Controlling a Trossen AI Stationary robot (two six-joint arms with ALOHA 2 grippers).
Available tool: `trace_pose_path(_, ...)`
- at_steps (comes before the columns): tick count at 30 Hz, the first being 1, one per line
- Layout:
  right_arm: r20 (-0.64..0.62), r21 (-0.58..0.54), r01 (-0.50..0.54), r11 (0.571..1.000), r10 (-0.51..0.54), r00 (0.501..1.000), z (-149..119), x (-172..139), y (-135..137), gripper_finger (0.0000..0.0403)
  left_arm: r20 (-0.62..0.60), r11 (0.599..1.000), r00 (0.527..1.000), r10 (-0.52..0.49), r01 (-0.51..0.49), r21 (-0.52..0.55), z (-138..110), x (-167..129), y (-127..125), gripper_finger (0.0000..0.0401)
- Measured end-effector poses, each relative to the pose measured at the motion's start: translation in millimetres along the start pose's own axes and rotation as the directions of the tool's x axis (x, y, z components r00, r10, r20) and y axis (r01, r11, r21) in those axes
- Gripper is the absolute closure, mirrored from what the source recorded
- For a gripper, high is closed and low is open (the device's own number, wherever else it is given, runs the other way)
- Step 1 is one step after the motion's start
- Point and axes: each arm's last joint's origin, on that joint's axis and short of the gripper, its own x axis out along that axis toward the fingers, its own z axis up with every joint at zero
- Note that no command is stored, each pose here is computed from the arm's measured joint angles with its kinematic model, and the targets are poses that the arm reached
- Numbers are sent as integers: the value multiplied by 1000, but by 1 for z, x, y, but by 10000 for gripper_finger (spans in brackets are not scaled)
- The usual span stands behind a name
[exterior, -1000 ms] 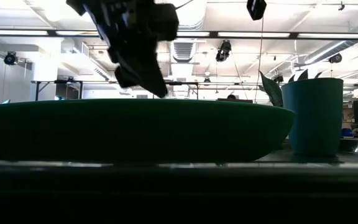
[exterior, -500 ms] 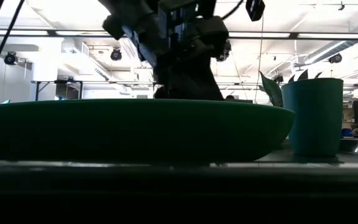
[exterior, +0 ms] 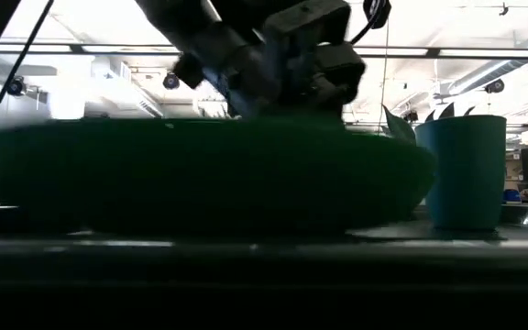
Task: Pick and place plate/cup/fork/spoon on tray
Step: Adjust the green plate on the tray
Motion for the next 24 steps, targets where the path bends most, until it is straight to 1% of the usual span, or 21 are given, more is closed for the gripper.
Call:
trace_pose_path(4,0,0,0,1000,0,1000,0,0,0,394,26,999,998,-50,50,-1,0,18,4,401)
trace_pose_path(8,-13,4,3,1000,-3,1000,-1,0,0,394,56,995,994,-98,98,-1,10,30,4,401)
trace_pose_path(12,-48,14,13,1000,-12,999,-5,1,-2,394,100,990,987,-129,122,70,29,29,-5,401)
trace_pose_path(15,-56,17,15,1000,-14,998,-6,2,-2,394,142,987,979,-147,136,86,43,24,-11,401)
trace_pose_path(19,-52,17,14,1000,-13,999,-5,1,-2,394,162,984,975,-154,136,118,51,22,-15,401)
trace_pose_path(20,-51,16,13,1000,-12,999,-5,0,-1,394,148,986,979,-139,123,111,50,21,-15,401)
trace_pose_path(22,-42,18,11,1000,-10,999,-4,-3,0,394,90,996,994,-59,52,78,46,14,-14,401)
trace_pose_path(24,-30,26,7,1000,-7,1000,-2,-6,2,394,31,994,996,82,-84,76,42,2,-13,401)
